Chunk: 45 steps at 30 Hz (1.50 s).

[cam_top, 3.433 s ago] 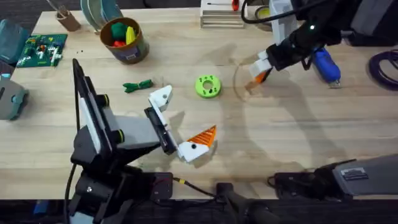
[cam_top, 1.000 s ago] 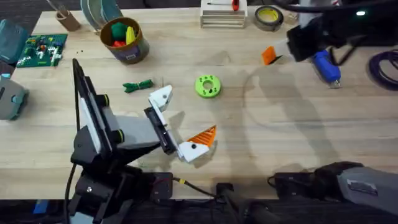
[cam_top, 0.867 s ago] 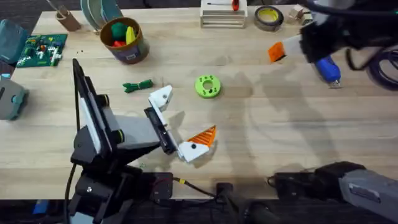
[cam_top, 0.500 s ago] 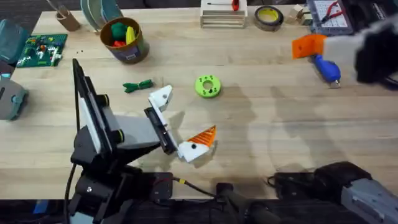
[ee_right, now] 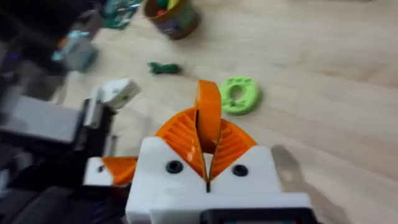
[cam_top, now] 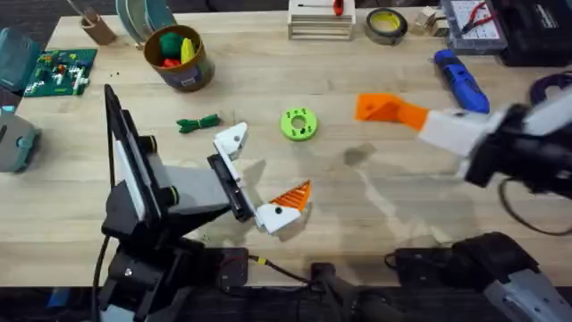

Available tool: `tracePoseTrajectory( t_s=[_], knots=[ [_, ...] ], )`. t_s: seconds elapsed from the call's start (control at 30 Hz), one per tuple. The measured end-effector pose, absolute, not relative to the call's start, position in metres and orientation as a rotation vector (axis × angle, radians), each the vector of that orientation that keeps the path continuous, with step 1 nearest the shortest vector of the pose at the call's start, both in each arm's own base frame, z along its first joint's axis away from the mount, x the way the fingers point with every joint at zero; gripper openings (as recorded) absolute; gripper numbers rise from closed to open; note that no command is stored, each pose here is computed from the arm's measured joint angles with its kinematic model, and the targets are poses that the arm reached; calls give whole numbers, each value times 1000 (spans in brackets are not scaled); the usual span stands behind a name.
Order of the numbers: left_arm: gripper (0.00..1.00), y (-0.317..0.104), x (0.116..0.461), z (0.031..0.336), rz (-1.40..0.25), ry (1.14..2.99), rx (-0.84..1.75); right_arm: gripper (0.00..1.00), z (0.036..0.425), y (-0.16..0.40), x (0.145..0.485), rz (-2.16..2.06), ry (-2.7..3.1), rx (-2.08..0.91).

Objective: Pick up the gripper from the table and insert it into the empty holder that is missing its gripper. Then pick up a screw, insert it into the mounting hole, and use the screwdriver to tighten it. Finally, clean up the table by picking up the vegetable and placing it into the bucket.

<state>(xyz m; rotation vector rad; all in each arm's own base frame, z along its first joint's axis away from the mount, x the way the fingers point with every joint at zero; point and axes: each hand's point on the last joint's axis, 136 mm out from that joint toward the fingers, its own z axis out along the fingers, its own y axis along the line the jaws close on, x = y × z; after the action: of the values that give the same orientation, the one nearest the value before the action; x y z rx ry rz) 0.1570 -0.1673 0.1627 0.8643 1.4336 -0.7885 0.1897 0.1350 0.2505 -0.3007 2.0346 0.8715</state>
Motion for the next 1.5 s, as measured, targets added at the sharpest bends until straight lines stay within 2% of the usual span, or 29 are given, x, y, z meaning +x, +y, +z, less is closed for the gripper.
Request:
tracePoseTrajectory(
  t_s=[0.3, 0.63, 0.93, 1.17, 1.5],
  knots=[
    [993, -172, 148, 162, -838, 1417, 906, 7, 225, 176, 177, 1314, 2133, -339],
    [993, -182, 124, 161, -963, 1372, 1010, 7, 211, 204, 182, 1701, 2200, -421],
    [992, -185, 111, 162, -1028, 1338, 1067, 7, 183, 220, 186, 2063, 2227, -470],
    [993, -186, 109, 162, -1036, 1334, 1073, 7, 153, 245, 181, 2195, 2236, -595],
    [993, -186, 109, 162, -1036, 1335, 1073, 7, 162, 258, 187, 2188, 2149, -728]
  ],
)
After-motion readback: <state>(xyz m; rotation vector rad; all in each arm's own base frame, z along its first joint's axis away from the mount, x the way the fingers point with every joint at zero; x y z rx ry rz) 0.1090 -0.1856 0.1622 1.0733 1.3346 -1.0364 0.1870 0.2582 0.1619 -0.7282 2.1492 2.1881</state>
